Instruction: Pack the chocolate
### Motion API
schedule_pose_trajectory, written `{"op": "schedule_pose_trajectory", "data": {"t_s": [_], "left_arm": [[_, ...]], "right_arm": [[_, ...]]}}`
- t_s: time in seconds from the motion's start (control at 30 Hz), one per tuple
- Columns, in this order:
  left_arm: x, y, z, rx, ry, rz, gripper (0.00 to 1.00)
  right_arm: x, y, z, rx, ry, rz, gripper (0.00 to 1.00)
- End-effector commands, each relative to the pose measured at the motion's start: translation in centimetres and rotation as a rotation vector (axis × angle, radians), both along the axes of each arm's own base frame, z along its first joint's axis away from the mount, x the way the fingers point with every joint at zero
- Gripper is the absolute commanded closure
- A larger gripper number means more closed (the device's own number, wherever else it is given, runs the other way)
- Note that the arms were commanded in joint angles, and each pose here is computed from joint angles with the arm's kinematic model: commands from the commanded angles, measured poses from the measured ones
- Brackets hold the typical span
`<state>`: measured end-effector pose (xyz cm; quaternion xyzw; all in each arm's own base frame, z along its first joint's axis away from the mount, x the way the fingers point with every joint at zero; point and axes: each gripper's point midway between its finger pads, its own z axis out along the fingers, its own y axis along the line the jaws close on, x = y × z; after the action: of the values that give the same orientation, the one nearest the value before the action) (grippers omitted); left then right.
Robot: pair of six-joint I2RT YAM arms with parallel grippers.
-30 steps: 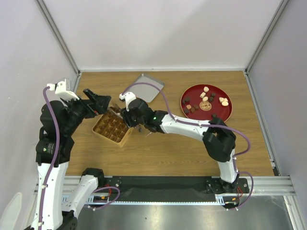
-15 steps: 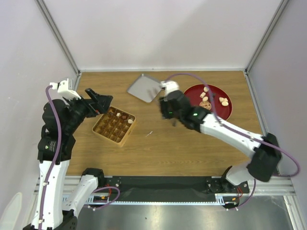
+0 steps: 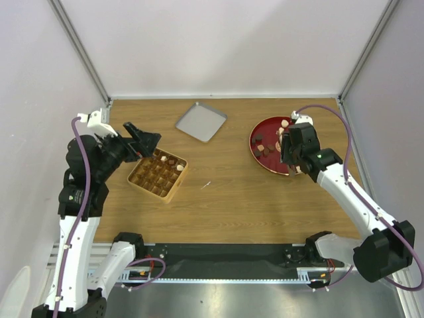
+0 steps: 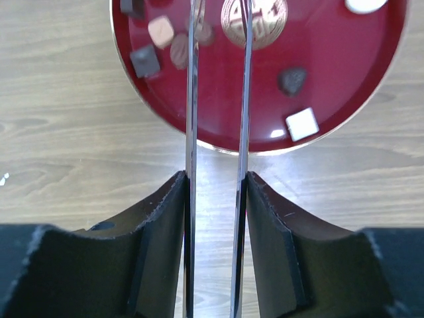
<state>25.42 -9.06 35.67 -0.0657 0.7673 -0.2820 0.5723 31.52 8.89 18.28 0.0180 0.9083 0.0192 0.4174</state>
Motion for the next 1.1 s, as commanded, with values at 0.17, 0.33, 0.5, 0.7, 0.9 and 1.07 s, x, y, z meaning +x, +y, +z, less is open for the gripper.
{"op": "schedule_pose_trajectory", "data": {"t_s": [0.17, 0.33, 0.5, 0.7, 0.9, 1.07], "left_arm": [[0.4, -0.5, 0.3, -0.017, -0.027, -0.022, 0.00], [0.6, -0.7, -0.1, -0.022, -0.014, -0.031, 0.00], [0.4, -0.5, 0.0, -0.014, -0.016, -0.025, 0.00], [0.5, -0.6, -0.1, -0.015, -0.012, -0.026, 0.00], [0.6, -0.5, 0.2, -0.011, -0.019, -0.026, 0.00], [0.8, -0.6, 0.1, -0.010, -0.015, -0.027, 0.00]], "right_arm": [[-1.8, 0.6, -3.9, 0.045, 0.143, 0.005, 0.56], [-2.5, 0.3, -5.0, 0.040, 0.166, -0.016, 0.56], [-2.6, 0.5, -5.6, 0.051, 0.169, -0.003, 0.56], [-1.7, 0.8, -5.9, 0.045, 0.149, 0.015, 0.55], [-0.2, 1.1, -5.9, 0.035, 0.123, 0.025, 0.55], [0.8, 1.5, -6.5, 0.027, 0.131, 0.030, 0.54]]}}
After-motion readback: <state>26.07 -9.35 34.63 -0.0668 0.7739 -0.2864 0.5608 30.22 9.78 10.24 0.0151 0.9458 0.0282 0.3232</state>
